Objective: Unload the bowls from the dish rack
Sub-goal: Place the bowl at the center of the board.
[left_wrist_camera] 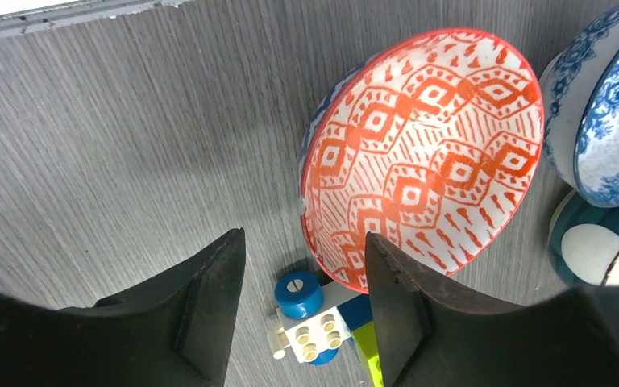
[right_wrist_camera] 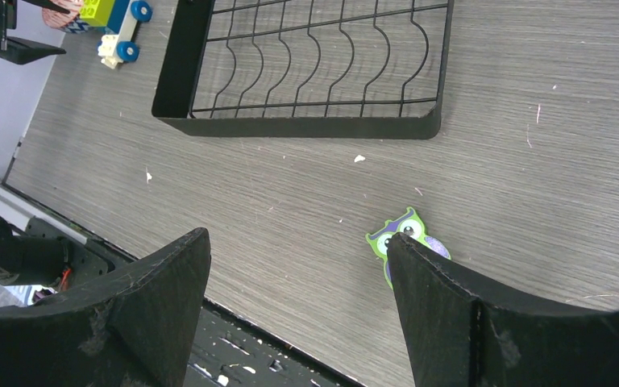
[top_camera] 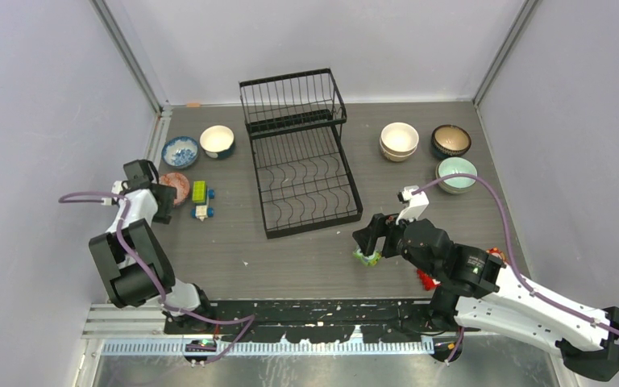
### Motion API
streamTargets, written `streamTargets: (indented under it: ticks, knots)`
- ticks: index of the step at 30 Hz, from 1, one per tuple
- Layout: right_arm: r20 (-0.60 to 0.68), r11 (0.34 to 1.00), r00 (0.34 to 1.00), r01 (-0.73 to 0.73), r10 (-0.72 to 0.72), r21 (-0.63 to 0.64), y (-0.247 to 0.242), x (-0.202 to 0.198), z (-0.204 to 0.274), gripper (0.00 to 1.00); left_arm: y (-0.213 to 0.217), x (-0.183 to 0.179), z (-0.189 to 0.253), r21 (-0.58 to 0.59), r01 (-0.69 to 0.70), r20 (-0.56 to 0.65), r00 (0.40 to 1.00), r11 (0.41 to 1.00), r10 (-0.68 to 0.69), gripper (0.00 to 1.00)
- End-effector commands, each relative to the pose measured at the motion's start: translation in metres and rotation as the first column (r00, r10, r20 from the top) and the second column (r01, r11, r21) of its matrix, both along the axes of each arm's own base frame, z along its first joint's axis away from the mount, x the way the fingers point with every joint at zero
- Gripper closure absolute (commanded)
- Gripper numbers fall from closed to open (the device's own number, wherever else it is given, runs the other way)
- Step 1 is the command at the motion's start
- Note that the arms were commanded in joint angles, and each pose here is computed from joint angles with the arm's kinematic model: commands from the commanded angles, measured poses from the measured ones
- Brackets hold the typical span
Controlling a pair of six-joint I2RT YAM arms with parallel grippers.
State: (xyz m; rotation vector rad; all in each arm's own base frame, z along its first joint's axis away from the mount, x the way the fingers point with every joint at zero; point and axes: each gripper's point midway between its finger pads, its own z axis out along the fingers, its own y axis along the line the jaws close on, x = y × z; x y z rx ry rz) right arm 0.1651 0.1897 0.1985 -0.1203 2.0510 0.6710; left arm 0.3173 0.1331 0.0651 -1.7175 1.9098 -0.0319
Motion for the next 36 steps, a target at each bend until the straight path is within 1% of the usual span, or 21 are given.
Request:
streamTargets:
  ticks: [1,5,10,16,20,31,36]
  knots:
    - [0.011,0.999,1.0,0.018,-0.019,0.037,0.002,0.003,0.006,0.16,-0.002,0.005,-0.003,0.017,-0.002,-0.012,1.0,1.0,0.002,0.45]
    - [0.006,0.999,1.0,0.012,-0.012,0.032,0.004,0.002,0.007,0.16,-0.007,0.006,-0.006,0.021,0.012,-0.021,1.0,1.0,-0.011,0.49]
    - [0.006,0.999,1.0,0.021,-0.021,0.045,0.002,0.003,0.006,0.16,-0.009,0.011,-0.01,0.029,0.024,-0.022,0.999,0.999,-0.023,0.5]
    - [0.003,0.999,1.0,0.018,-0.019,0.036,0.004,0.003,0.007,0.16,-0.013,0.018,-0.012,0.025,0.044,-0.021,0.999,0.999,-0.044,0.54]
    - [-0.003,0.999,1.0,0.016,-0.016,0.041,0.006,0.003,0.006,0.16,-0.015,0.02,-0.011,0.02,0.05,-0.013,0.999,0.999,-0.05,0.54]
    - [-0.006,0.999,1.0,0.005,-0.005,0.042,0.011,0.004,0.012,0.16,-0.015,0.016,0.014,0.044,0.058,0.013,0.998,0.997,-0.058,0.38]
    - [0.008,1.0,1.0,-0.015,0.014,0.021,0.012,0.004,0.017,0.16,-0.018,0.007,0.027,0.075,0.105,0.016,0.994,0.992,-0.107,0.19]
